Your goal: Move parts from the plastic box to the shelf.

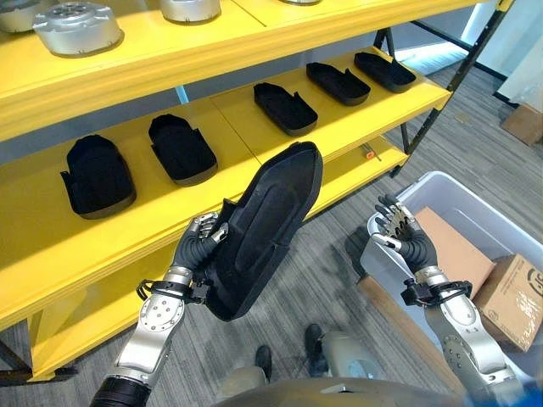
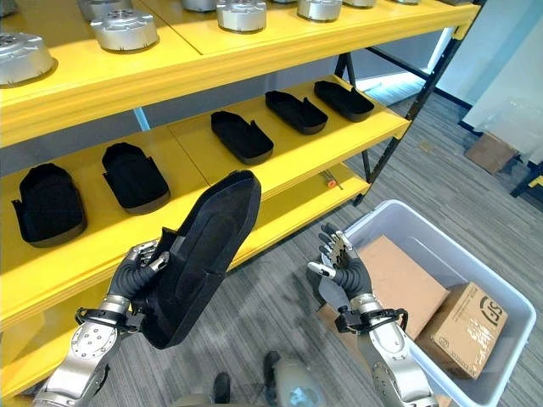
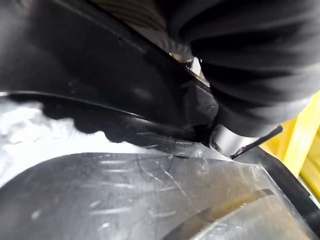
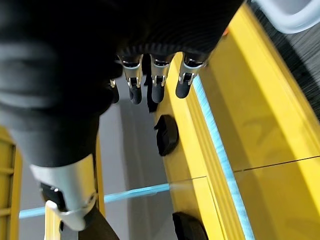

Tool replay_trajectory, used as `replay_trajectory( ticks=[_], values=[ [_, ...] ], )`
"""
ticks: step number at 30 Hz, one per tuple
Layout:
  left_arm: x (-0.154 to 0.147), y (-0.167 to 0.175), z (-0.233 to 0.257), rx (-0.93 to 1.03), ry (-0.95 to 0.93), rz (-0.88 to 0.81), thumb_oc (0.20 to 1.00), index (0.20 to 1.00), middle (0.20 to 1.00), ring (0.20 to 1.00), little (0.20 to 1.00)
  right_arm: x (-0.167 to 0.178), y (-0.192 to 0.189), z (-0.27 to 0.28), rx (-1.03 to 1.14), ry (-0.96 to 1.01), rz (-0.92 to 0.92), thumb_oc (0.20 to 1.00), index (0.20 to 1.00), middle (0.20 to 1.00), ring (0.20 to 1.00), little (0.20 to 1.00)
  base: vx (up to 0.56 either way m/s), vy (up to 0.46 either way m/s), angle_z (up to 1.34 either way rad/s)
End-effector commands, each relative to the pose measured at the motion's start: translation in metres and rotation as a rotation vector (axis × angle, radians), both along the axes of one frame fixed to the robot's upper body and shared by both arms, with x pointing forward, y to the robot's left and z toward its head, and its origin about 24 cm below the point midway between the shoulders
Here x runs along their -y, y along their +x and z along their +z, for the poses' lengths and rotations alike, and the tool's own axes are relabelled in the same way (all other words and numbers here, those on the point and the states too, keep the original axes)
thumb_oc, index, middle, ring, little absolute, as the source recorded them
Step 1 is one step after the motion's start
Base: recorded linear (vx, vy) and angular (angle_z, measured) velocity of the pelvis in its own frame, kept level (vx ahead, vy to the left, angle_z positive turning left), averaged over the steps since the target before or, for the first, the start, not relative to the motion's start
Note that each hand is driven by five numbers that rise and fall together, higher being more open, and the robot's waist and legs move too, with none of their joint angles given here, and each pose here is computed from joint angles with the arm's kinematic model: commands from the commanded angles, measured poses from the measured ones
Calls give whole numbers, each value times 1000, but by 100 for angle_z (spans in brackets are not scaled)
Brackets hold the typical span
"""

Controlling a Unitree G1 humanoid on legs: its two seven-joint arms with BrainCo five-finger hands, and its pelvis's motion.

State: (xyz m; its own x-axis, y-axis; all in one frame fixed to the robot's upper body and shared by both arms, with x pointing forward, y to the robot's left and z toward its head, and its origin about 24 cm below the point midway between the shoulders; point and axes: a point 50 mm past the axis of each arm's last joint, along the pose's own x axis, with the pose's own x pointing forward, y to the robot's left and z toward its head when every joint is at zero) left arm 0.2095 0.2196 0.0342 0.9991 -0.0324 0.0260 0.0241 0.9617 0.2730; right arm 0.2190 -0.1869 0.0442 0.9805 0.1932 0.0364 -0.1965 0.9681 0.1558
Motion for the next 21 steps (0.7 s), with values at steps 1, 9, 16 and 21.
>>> replay_trajectory(
  ticks=[1, 9, 16, 21],
  values=[
    [-9, 3, 43, 235, 17, 28, 200, 200, 200, 200, 200, -9, 12, 23, 118, 33, 63, 1000, 1000, 1000, 1000, 1000, 7, -58, 4],
    [-3, 4, 43, 223, 4, -30, 200, 200, 200, 200, 200, 15, 8, 25, 123, -11, -26, 1000, 1000, 1000, 1000, 1000, -81, 31, 32],
    [2, 15, 51, 265, -93, -15, 200, 200, 200, 200, 200, 29, 0, 11, 52, 3, -129, 1000, 1000, 1000, 1000, 1000, 11, 244, 86],
    [10, 21, 50, 270, -120, -31, 200, 200, 200, 200, 200, 23, 1, 9, 52, 33, -124, 1000, 1000, 1000, 1000, 1000, 122, 296, 45]
  ],
)
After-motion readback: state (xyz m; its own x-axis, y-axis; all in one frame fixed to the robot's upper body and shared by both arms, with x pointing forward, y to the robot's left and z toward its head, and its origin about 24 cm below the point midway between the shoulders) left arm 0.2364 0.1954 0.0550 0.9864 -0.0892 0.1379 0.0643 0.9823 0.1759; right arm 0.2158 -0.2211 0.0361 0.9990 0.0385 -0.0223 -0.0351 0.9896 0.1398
